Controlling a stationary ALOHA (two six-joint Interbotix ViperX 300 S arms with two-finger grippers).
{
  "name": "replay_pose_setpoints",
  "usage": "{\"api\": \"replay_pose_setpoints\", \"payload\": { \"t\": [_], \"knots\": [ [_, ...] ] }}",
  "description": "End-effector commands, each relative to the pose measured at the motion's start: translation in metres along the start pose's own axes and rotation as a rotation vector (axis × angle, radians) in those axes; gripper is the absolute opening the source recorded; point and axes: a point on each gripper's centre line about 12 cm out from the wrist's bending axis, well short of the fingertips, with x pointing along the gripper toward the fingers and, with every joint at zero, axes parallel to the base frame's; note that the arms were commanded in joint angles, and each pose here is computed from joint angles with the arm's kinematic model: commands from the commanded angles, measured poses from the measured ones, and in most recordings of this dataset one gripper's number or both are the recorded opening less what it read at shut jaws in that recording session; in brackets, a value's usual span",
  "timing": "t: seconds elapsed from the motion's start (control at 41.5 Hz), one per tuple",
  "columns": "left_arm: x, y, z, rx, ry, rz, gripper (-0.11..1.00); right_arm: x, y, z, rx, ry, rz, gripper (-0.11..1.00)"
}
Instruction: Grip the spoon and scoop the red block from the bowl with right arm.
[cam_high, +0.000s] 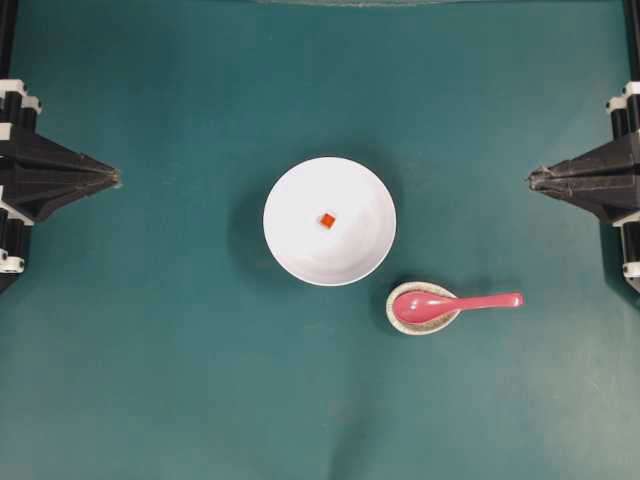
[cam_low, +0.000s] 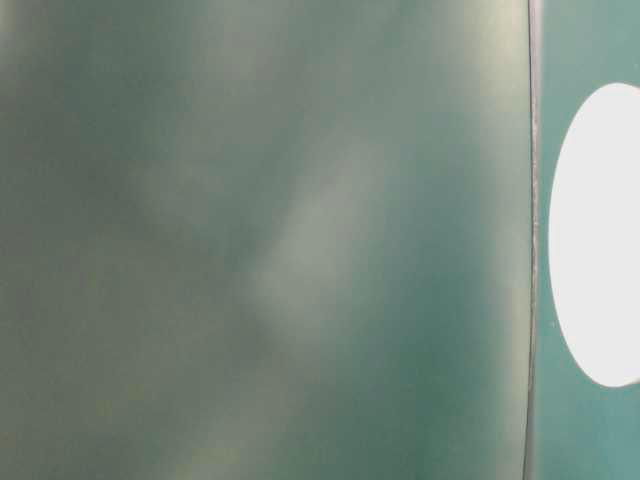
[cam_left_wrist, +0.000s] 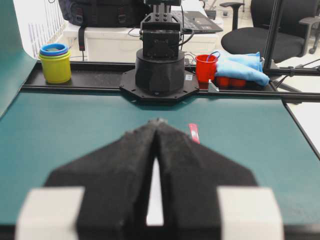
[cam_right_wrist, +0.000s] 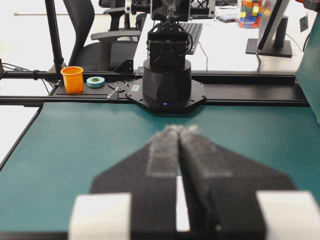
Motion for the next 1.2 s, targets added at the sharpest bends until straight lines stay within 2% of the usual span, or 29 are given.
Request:
{"api": "replay_pose_setpoints", "payload": {
  "t": [0.0,0.024,0.169,0.602,0.674,0.867,0.939,1.036,1.18],
  "knots": [
    [0.006,0.000,0.004,0.004,0.023,-0.003,0.00,0.002,0.000,0.008,0.012,-0.023,0.001,0.00],
    [0.007,0.000,0.000,0.004,0.061,-0.003,0.00,0.005,0.001,0.014,0.011,-0.025,0.002,0.00],
    [0.010,0.000,-0.007,0.004,0.100,-0.002,0.00,0.008,0.000,0.020,0.011,-0.023,0.001,0.00],
    [0.019,-0.004,-0.022,0.005,0.173,-0.019,0.00,0.010,0.000,0.018,0.032,0.006,-0.002,0.02],
    [0.019,-0.005,-0.022,0.005,0.176,-0.022,0.00,0.010,0.000,0.016,0.036,0.025,-0.004,0.08],
    [0.019,-0.005,-0.023,0.003,0.181,-0.022,0.00,0.009,0.000,0.009,0.074,0.094,-0.010,0.39],
    [0.019,-0.005,-0.023,0.005,0.183,-0.022,0.00,0.009,0.000,0.004,0.089,0.124,-0.012,0.47],
    [0.019,-0.005,-0.024,0.005,0.189,-0.022,0.00,0.010,0.000,-0.002,0.101,0.163,-0.014,0.52],
    [0.018,-0.005,-0.026,0.007,0.209,-0.022,0.00,0.013,0.000,-0.011,0.103,0.204,-0.016,0.52]
  ]
}}
